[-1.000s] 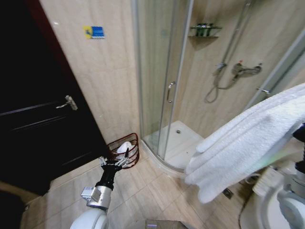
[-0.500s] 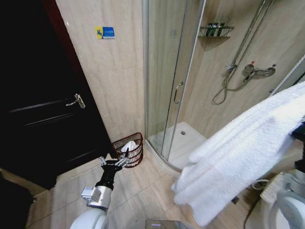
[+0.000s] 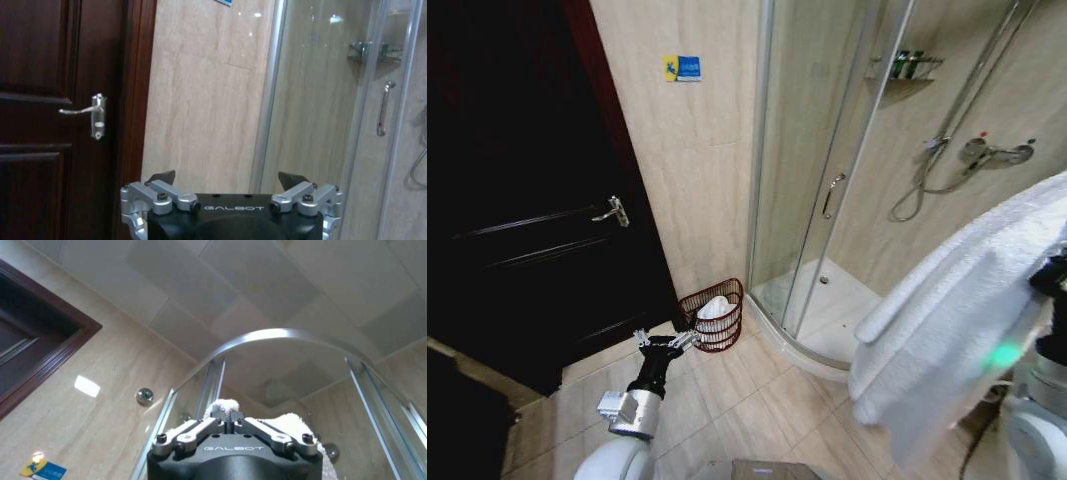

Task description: Discard the used towel into the hamper.

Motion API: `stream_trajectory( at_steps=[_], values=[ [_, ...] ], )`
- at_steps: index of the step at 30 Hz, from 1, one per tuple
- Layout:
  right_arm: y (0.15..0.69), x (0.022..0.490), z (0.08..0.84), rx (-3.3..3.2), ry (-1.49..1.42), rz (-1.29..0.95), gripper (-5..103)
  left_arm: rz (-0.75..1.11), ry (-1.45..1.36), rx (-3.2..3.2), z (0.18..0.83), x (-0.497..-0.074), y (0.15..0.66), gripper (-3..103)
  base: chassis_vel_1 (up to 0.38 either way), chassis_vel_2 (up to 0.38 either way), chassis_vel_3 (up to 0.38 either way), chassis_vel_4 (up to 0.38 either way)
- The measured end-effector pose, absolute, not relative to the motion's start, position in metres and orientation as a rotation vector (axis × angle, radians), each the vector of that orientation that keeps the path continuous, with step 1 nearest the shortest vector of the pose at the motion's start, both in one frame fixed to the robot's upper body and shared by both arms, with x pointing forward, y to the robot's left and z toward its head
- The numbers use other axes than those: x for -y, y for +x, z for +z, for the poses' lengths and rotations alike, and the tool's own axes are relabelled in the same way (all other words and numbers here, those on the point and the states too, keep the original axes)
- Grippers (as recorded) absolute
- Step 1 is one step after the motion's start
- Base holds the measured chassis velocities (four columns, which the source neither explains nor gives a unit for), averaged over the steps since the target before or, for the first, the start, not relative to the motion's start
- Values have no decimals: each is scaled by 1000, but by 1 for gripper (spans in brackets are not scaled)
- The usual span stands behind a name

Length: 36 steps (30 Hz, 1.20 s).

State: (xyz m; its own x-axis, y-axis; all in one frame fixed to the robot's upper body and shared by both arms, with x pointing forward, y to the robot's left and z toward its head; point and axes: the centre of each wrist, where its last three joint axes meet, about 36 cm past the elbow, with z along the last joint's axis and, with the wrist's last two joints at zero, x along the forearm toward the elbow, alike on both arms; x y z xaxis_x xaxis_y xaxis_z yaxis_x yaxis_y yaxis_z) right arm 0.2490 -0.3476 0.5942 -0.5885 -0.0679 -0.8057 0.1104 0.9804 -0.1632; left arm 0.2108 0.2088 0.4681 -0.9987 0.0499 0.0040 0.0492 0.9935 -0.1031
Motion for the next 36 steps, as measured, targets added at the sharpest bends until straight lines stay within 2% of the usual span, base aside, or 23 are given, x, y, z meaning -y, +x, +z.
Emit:
stream_trajectory(
  at_steps=[10,36],
  values=[
    [249,347,594,-2175,17,-251,2,162,-78,3130,468,-209,211,100,-5,-9,60,56],
    [254,342,594,-2126,-46,-242,2,162,-78,3130,468,-209,211,100,107,113,100,101]
  ],
)
